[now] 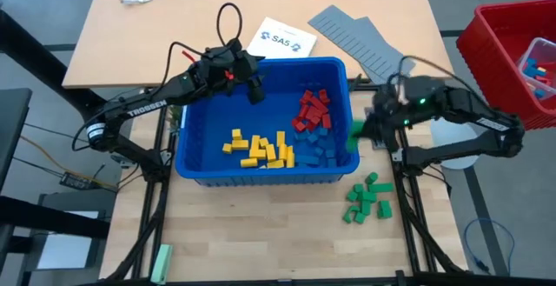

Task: Sort blocks
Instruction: Remove the green block from the blue bin

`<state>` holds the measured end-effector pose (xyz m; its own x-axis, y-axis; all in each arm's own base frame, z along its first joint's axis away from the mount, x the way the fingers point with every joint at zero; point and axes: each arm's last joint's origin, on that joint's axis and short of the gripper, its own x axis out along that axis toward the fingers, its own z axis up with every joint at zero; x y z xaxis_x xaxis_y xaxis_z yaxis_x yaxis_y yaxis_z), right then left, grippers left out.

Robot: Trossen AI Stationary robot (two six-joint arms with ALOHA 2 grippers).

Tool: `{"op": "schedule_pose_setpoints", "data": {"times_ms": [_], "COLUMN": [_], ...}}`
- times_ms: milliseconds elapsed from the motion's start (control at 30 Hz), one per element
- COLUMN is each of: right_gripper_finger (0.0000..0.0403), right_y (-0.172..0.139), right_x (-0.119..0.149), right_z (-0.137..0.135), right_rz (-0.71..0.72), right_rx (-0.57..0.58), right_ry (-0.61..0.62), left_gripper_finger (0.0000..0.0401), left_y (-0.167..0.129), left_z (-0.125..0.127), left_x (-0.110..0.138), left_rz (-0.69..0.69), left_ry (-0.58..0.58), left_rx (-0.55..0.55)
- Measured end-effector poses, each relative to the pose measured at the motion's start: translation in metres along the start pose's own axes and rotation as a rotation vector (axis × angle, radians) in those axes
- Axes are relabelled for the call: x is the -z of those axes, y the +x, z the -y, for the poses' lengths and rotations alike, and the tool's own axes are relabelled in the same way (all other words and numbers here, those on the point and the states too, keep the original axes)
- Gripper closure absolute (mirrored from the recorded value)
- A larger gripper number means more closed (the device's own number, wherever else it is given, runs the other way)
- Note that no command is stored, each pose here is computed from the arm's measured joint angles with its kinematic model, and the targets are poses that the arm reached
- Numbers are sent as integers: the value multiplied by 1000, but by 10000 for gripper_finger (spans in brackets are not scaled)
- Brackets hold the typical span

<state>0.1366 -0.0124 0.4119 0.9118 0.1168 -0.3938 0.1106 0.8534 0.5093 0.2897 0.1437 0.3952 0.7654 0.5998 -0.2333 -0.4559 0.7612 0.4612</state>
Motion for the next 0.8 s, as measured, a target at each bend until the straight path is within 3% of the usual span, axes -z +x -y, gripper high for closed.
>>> {"op": "schedule_pose_setpoints", "data": {"times_ms": [167,333,633,700,800], "right_gripper_finger": [361,361,361,361,353], "right_y": [27,52,73,76,80], "right_x": [26,60,135,151,175], "right_z": [-6,-12,-15,-8,6], "right_rz": [-279,-471,-679,-704,-746], "right_rx": [-110,-119,95,183,341], "right_ry": [101,129,218,286,485], "left_gripper_finger": [202,202,202,202,202], "left_y": [0,0,0,0,0], "left_z": [0,0,0,0,1], "left_x": [0,0,0,1,1], "left_rz": [0,0,-1,-8,-10], "left_ry": [0,-1,-7,-6,-5], "left_rx": [0,0,0,4,5]}}
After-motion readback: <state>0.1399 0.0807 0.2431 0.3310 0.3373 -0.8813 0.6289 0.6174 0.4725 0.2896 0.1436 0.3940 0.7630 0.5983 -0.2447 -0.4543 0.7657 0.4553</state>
